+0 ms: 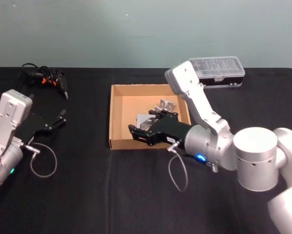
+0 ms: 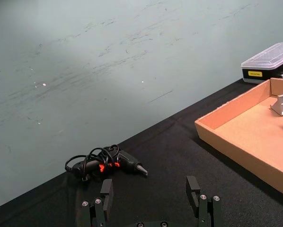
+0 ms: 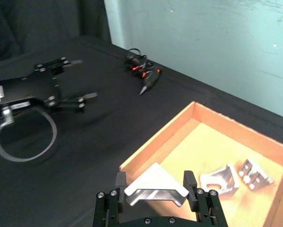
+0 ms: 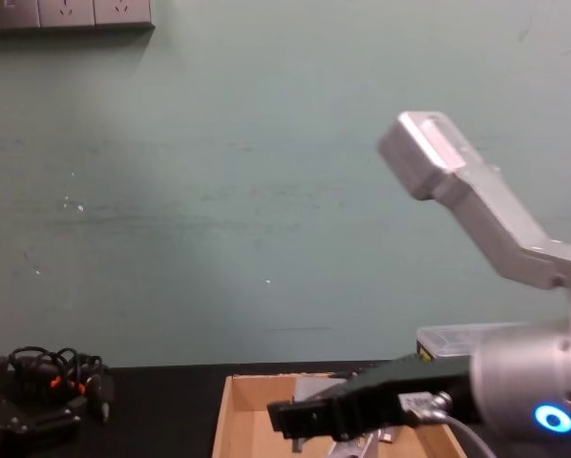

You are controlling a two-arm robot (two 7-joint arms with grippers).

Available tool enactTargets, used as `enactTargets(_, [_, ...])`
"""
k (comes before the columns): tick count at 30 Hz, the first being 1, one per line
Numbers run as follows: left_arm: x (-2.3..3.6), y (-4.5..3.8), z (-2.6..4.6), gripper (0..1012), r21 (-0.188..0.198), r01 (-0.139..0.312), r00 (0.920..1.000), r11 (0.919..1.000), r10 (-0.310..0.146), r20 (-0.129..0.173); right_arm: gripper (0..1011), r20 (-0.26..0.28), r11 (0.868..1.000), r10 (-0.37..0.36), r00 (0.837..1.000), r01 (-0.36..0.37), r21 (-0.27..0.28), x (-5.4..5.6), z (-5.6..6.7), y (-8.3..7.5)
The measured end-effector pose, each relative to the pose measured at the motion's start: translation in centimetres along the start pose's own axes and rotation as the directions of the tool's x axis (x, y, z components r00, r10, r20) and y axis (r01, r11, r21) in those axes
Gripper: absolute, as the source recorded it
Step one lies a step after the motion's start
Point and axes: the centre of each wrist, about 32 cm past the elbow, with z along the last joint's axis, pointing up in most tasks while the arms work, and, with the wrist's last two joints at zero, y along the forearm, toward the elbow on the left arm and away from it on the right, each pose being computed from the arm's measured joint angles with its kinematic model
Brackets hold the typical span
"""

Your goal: Use one hand to pick up the angle iron from the table and place it into the box.

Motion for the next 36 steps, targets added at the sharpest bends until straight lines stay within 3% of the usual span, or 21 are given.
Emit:
enactTargets(6, [0.00,0.00,0.00,1011,0.000,0.000,1.0000,1.0000,0.000,0.000,747,0.000,1.000,-0.015,1.000,0.015,-0.025,0.8,0.7,3.1])
enactTargets(16, [0.00,0.00,0.00,1011,0.000,0.000,1.0000,1.0000,0.000,0.000,747,-0.012,0.997,-0.041,0.999,0.040,-0.067,1.7,0.8,7.5])
enactTargets(21, [0.00,0.00,0.00,1011,0.000,0.000,1.0000,1.0000,0.000,0.000,748,-0.013,0.995,-0.052,0.999,0.051,-0.083,2.1,0.9,8.8])
enactTargets(36, [0.00,0.00,0.00,1011,0.000,0.000,1.0000,1.0000,0.000,0.000,747,-0.025,0.993,-0.039,0.999,0.036,-0.116,3.0,0.6,10.4])
